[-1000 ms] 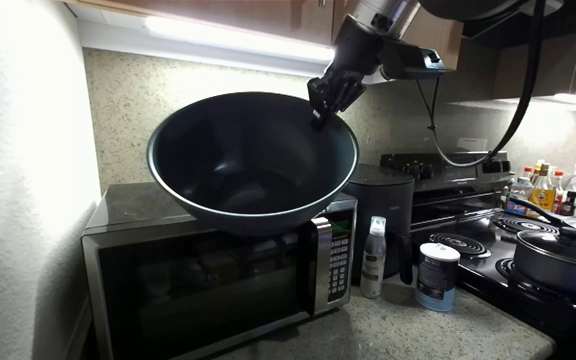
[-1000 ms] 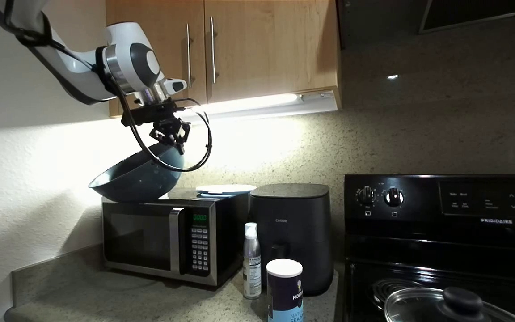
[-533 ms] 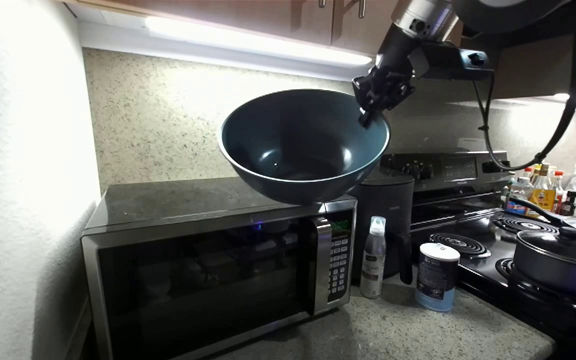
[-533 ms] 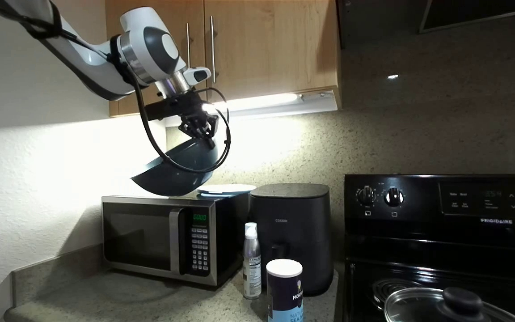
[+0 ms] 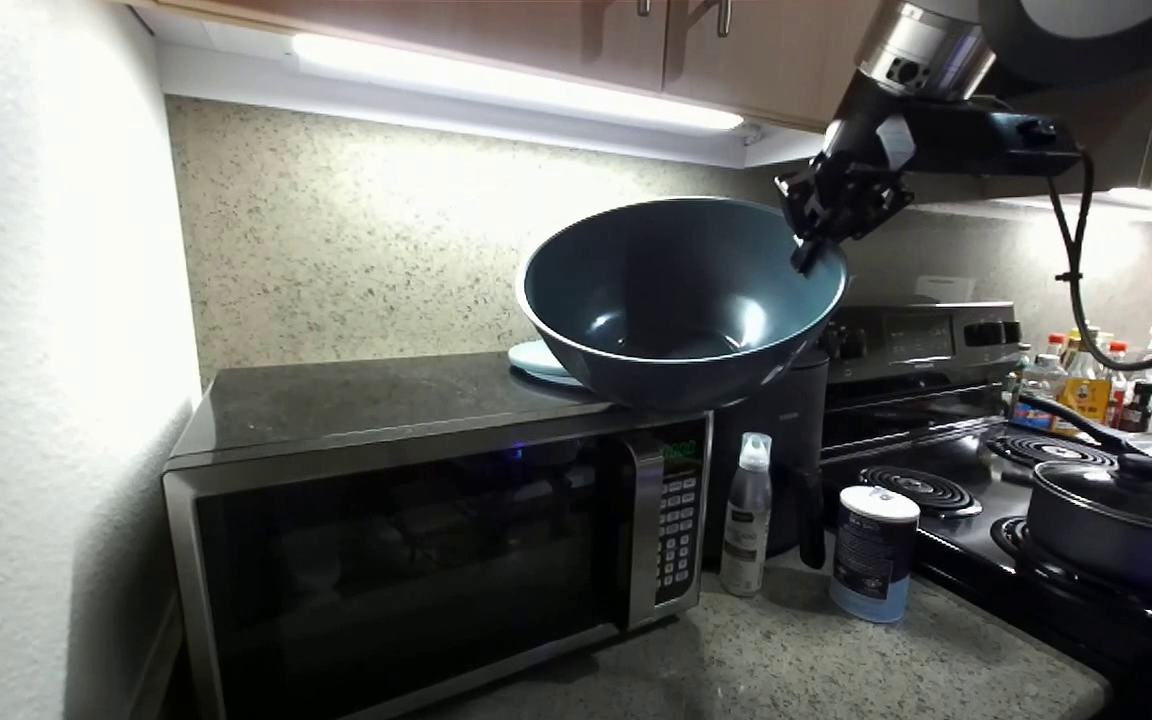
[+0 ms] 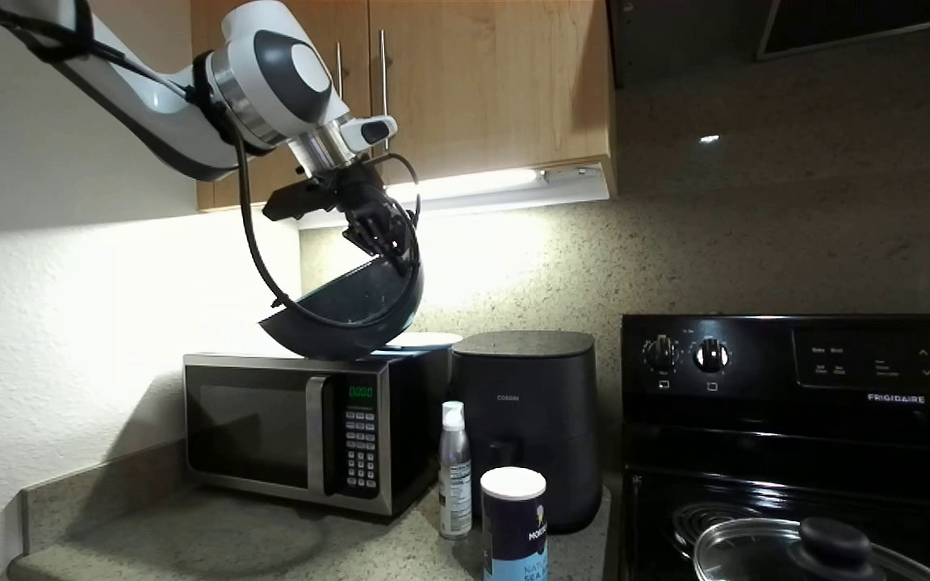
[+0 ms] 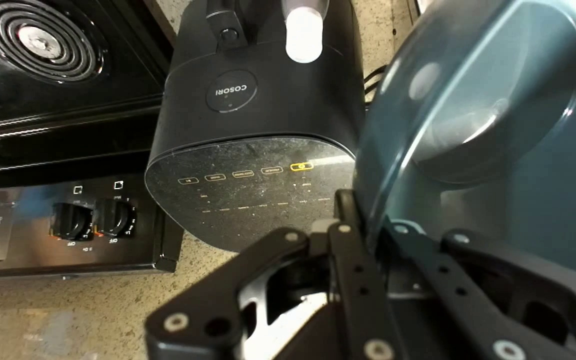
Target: Put the bowl on top of the airfryer
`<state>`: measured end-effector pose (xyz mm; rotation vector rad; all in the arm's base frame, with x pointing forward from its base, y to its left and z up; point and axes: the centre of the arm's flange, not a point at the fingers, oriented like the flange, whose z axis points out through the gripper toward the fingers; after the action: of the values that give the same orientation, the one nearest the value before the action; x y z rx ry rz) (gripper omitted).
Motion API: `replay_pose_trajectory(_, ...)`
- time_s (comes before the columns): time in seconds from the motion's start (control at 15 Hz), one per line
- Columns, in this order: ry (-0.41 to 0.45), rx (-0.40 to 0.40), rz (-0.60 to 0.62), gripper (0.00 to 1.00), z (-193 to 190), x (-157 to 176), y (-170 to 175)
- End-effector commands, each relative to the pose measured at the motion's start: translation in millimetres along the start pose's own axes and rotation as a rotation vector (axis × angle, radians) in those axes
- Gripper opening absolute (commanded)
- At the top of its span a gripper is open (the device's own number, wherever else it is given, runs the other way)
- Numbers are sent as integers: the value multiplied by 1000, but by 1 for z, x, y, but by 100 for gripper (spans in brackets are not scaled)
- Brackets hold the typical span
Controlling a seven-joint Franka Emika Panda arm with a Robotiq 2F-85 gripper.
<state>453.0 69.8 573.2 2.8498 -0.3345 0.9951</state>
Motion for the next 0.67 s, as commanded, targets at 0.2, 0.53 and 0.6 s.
replay_pose_trajectory(0.2, 71, -87, 187, 4, -20, 3, 33)
replay_pose_trajectory(0.53, 113, -193, 394, 4, -40, -1, 81)
replay_pose_trajectory(0.6, 116, -214, 430, 4, -42, -2, 87)
